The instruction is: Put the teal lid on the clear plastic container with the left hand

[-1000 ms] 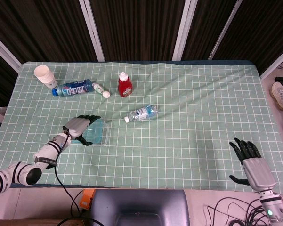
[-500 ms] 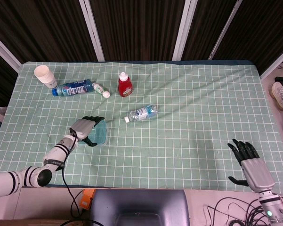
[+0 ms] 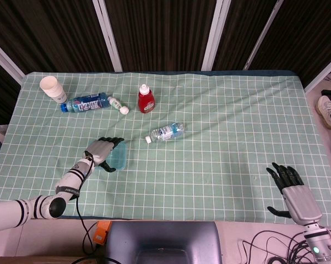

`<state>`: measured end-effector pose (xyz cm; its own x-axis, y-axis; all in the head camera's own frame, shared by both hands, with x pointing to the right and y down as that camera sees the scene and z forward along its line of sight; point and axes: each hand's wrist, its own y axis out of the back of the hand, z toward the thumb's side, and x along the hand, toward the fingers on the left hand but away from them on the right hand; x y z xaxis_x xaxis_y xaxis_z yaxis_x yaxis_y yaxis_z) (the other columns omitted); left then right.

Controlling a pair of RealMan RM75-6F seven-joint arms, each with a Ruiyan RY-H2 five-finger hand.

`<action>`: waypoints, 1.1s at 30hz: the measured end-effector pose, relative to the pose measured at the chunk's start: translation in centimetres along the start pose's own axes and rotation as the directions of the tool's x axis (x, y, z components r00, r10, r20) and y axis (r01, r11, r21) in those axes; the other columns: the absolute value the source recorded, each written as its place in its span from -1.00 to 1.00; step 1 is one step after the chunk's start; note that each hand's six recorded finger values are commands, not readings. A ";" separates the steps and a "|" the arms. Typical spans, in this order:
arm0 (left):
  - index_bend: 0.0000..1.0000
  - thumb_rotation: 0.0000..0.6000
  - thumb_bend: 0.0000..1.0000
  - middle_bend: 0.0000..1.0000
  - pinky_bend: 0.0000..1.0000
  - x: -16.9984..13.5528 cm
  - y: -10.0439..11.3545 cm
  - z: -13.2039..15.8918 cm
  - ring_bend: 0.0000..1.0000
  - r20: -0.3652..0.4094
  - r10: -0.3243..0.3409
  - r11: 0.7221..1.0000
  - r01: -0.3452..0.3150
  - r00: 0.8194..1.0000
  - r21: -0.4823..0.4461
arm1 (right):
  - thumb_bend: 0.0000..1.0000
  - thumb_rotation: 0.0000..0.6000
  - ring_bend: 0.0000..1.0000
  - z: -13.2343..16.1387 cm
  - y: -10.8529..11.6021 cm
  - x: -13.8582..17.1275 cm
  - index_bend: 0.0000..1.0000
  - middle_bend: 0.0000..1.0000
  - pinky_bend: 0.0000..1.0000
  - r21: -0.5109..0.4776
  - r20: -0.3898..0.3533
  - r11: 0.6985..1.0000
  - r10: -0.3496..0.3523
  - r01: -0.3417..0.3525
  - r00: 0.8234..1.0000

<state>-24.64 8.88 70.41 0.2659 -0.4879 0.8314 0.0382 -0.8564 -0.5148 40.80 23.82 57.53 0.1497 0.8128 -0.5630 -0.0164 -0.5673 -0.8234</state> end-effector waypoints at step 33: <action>-0.95 1.00 -0.51 0.35 0.37 0.9 -1.1 -1.0 0.12 -0.018 -0.053 0.998 0.053 0.998 0.025 | -0.63 1.00 -1.00 -0.2 0.1 0.0 -1.00 -1.00 -1.00 -0.001 0.012 1.000 -0.004 0.004 1.000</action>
<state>-25.45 9.20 71.93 0.2461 -0.4450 0.8611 0.0766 -0.8767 -0.4750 41.05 23.72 57.50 0.1375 0.8163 -0.5610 -0.0151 -0.5645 -0.8253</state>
